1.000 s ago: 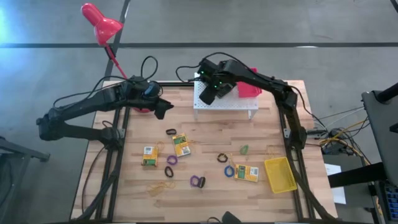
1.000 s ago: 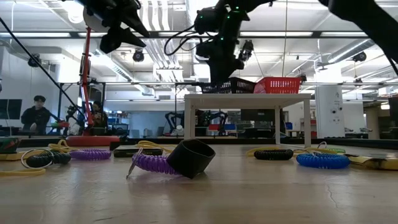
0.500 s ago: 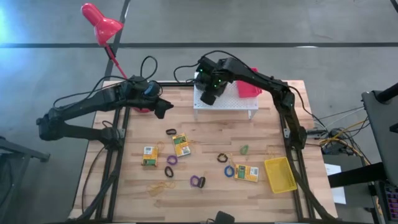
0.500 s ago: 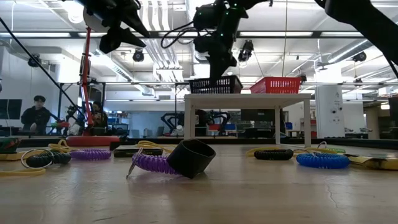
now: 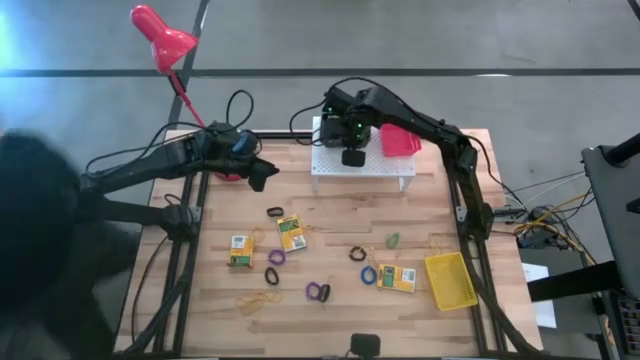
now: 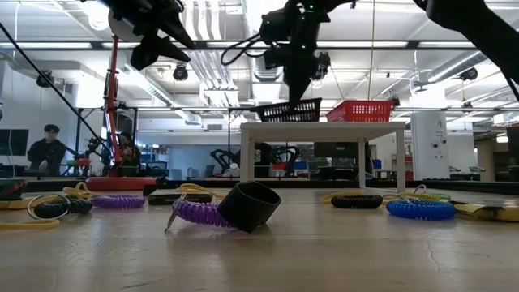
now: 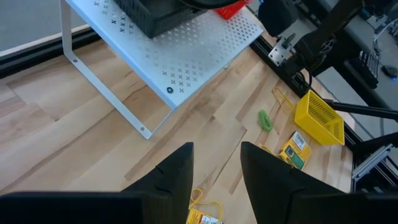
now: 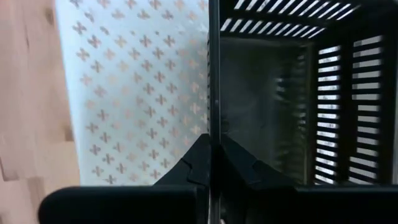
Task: Pick & Place Office Desk Supplies
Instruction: Put the black bin on the shelf
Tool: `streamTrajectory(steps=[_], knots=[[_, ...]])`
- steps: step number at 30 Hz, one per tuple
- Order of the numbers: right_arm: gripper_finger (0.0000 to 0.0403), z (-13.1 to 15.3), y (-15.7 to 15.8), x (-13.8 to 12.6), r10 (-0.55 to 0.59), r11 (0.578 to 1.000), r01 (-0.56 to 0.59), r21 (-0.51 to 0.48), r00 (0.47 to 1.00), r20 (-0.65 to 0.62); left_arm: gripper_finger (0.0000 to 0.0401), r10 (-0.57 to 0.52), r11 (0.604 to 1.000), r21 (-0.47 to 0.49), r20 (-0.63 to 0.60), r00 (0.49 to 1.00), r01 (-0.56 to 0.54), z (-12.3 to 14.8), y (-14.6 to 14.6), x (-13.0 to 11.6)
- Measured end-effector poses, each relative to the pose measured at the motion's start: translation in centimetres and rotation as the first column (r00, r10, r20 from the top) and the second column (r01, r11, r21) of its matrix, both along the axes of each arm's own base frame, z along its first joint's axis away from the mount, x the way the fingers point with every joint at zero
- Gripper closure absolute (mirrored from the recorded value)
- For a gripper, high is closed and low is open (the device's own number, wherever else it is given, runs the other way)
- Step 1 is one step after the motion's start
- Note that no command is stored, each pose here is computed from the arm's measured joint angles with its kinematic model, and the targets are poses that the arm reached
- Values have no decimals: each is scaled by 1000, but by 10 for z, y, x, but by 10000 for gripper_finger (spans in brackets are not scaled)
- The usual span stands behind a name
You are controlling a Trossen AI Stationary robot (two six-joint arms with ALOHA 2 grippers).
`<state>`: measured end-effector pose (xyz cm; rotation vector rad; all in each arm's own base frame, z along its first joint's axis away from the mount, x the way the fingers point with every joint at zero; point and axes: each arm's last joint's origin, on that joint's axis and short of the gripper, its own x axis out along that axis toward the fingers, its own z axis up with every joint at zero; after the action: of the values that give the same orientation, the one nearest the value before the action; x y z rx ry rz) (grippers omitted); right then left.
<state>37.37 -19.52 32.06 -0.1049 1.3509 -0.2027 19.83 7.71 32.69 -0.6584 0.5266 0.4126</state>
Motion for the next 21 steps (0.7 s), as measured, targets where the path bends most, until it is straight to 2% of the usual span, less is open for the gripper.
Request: streamTrajectory(steps=[9,12,16,21], knots=[[389,0,-17,-11,-45,999,45,-4,999,-19,263,0,1000,0,0,1000,0,0,0,0],[387,-1,-17,-13,-21,1000,21,1,999,-40,263,0,1000,0,0,1000,0,0,0,0],[367,-2,-16,-13,23,1000,-23,-3,998,-54,263,0,1000,0,0,1000,0,0,0,0],[333,-2,-16,-13,15,1000,-15,-4,998,-54,263,1,1000,-2,0,1000,-1,0,0,0]])
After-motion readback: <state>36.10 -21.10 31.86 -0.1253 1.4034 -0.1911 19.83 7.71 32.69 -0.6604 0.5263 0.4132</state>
